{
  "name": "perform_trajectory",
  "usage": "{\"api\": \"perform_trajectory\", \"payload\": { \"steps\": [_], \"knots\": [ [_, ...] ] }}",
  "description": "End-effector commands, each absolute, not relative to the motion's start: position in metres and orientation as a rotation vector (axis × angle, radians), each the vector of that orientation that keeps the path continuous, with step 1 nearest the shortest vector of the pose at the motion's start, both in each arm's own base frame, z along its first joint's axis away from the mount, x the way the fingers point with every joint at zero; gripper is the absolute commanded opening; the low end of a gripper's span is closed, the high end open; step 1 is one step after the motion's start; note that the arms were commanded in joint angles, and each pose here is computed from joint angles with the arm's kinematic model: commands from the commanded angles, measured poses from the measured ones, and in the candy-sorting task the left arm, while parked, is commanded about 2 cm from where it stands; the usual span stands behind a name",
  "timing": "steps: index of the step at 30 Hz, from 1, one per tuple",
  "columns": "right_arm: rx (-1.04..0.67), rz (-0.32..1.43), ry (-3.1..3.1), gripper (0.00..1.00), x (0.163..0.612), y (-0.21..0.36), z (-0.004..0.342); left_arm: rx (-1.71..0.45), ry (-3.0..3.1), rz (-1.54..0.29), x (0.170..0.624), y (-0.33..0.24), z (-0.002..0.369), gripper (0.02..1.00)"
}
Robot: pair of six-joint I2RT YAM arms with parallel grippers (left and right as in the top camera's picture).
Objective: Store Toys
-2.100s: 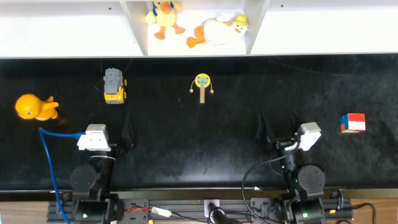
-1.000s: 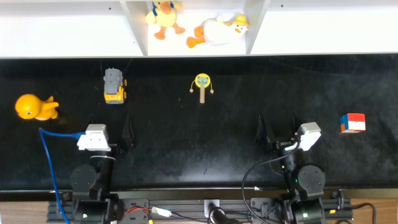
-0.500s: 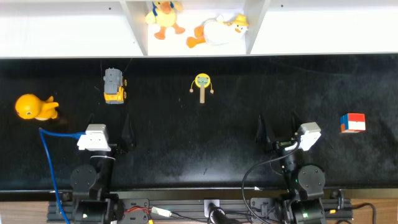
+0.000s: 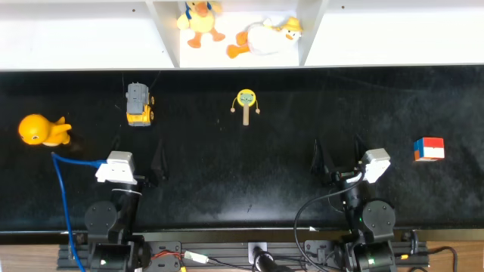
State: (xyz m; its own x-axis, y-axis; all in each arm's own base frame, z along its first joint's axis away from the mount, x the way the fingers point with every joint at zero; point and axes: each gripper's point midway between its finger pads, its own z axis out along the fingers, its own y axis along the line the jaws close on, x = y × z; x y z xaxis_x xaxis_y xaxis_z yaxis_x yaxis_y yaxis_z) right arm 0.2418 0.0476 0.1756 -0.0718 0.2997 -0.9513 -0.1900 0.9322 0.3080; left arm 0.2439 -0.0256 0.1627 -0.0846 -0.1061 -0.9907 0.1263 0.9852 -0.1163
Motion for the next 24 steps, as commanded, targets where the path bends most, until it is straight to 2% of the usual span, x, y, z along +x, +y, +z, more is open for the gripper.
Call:
{"api": "perform_trajectory", "payload": {
  "steps": [1, 10, 12, 18, 24],
  "knots": [
    [0.097, 0.406, 1.594, 0.993, 0.242, 0.047, 0.172, -0.047, 1.579, -0.244, 0.232, -0.024, 0.217, 0.998],
    [0.096, 0.406, 1.594, 0.996, 0.242, 0.047, 0.172, -0.248, 1.670, 0.087, 0.195, 0.034, 0.314, 0.993],
    [0.096, 0.406, 1.594, 0.996, 0.242, 0.047, 0.172, -0.236, 1.702, 0.161, 0.191, 0.040, 0.338, 0.993],
    [0.096, 0.406, 1.594, 0.996, 0.242, 0.047, 0.172, -0.259, 1.751, 0.486, 0.193, 0.076, 0.403, 0.989],
    [0.096, 0.406, 1.594, 0.993, 0.242, 0.047, 0.172, -0.276, 1.735, 0.681, 0.207, 0.102, 0.452, 0.989]
  ]
}}
